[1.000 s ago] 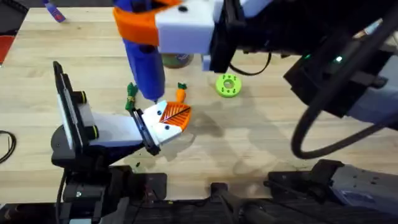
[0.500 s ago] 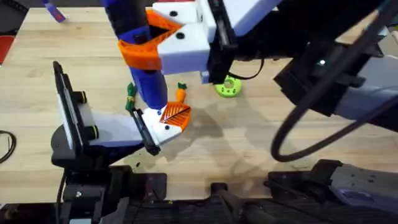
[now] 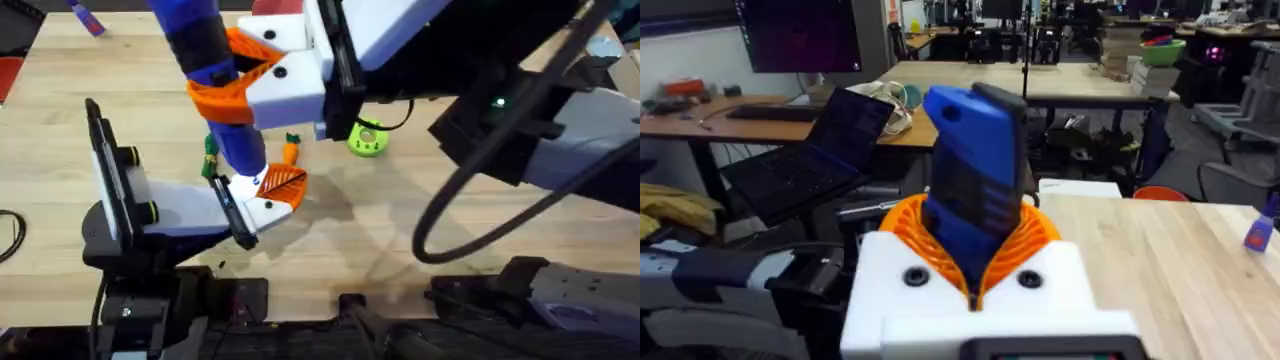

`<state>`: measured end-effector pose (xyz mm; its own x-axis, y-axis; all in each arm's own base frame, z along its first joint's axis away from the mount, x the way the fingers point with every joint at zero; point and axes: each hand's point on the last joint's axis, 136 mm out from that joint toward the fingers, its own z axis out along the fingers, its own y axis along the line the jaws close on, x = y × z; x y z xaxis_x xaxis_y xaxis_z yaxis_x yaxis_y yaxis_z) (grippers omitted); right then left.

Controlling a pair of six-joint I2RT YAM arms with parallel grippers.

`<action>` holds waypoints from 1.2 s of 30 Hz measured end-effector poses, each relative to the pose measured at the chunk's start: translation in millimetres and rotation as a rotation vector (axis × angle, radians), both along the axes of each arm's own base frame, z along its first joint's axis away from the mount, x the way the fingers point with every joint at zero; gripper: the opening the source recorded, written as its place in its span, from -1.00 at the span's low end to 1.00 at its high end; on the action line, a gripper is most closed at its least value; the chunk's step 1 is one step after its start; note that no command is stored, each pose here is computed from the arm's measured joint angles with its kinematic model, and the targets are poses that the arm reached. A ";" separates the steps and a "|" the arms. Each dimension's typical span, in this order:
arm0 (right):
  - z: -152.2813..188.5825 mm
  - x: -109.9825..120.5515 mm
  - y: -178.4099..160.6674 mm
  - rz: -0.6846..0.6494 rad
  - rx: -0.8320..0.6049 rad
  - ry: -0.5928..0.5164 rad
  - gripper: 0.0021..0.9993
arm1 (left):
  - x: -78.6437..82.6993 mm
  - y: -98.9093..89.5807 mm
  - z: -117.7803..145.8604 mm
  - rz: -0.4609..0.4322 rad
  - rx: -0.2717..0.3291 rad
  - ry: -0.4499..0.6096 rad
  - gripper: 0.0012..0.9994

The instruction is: Pick up the gripper from the table and insert it into the empty holder that is missing its gripper. Then pick up a screw, insert it into the mounting hole, and use the screwdriver to tighten it. Finally, clean up the table by picking up the vegetable and placing it into the bucket.

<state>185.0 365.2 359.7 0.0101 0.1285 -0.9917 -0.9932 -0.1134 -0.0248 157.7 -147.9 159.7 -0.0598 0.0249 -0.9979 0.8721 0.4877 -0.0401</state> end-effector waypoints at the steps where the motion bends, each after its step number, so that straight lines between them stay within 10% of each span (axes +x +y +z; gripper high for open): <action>1: -1.8 0.9 0.9 0.000 -0.003 0.002 -0.96 | 0.0 0.0 0.0 0.000 0.000 0.000 -0.98; 36: -19.7 0.4 11.2 0.017 -0.042 0.021 -0.96 | -0.1 0.0 0.0 0.000 0.000 0.001 -0.98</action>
